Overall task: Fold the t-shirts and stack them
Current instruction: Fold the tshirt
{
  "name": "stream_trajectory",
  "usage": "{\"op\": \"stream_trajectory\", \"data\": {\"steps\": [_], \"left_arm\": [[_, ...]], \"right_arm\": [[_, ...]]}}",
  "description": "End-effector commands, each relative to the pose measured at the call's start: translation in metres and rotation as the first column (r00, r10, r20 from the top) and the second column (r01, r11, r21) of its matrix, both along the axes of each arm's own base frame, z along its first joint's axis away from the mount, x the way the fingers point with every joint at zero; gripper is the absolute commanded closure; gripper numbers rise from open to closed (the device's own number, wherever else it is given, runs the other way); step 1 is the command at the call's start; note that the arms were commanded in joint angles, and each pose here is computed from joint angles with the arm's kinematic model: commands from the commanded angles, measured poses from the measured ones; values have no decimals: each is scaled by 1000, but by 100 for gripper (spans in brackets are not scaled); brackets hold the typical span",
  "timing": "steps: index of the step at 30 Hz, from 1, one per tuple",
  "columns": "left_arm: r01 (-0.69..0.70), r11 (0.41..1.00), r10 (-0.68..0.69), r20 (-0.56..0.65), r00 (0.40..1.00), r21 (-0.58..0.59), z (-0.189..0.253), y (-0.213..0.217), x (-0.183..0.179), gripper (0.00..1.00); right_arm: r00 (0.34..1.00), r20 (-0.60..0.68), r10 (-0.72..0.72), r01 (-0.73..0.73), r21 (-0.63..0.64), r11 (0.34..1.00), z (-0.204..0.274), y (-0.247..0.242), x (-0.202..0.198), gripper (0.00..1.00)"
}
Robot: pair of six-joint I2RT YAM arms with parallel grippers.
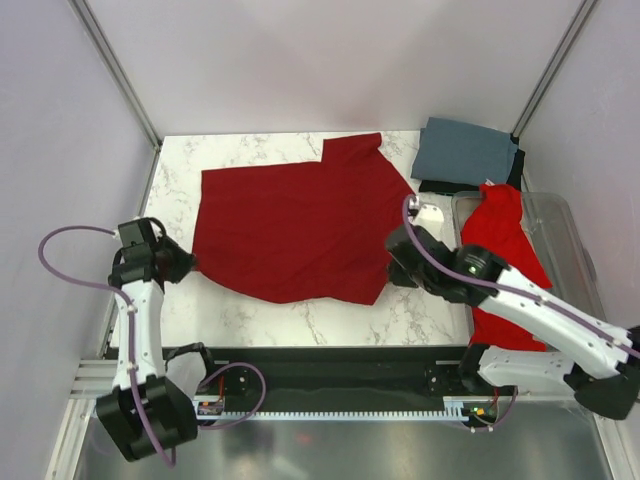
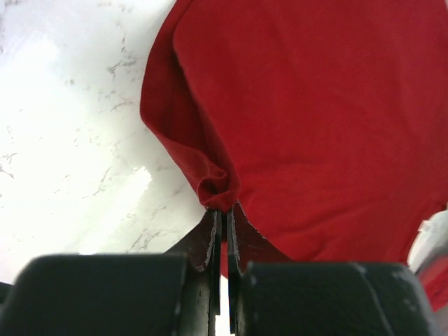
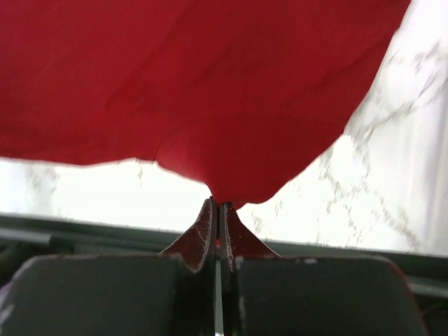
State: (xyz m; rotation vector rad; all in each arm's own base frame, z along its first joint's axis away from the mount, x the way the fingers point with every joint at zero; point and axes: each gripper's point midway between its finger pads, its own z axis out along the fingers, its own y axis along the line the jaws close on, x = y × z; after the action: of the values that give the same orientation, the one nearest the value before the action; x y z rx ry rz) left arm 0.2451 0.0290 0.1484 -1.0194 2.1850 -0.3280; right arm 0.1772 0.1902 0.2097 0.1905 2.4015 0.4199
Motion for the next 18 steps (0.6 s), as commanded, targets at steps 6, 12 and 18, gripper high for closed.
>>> {"op": "stream_trajectory", "data": {"steps": [6,12,18], "left_arm": [[102,995,-99,-98,990,19,-23,11,33,98],[58,998,-55,-146,988,15,-40,24,54,98],[56,998,-58,-188,980,-19,-51,30,78,98]], "right_arm": [[991,137,-10,39,-208,977,24,-4,104,100],[992,124,24,13,-296,955,19,2,162,100],[991,131,40,5,-327,945,21,-4,209,100]]}}
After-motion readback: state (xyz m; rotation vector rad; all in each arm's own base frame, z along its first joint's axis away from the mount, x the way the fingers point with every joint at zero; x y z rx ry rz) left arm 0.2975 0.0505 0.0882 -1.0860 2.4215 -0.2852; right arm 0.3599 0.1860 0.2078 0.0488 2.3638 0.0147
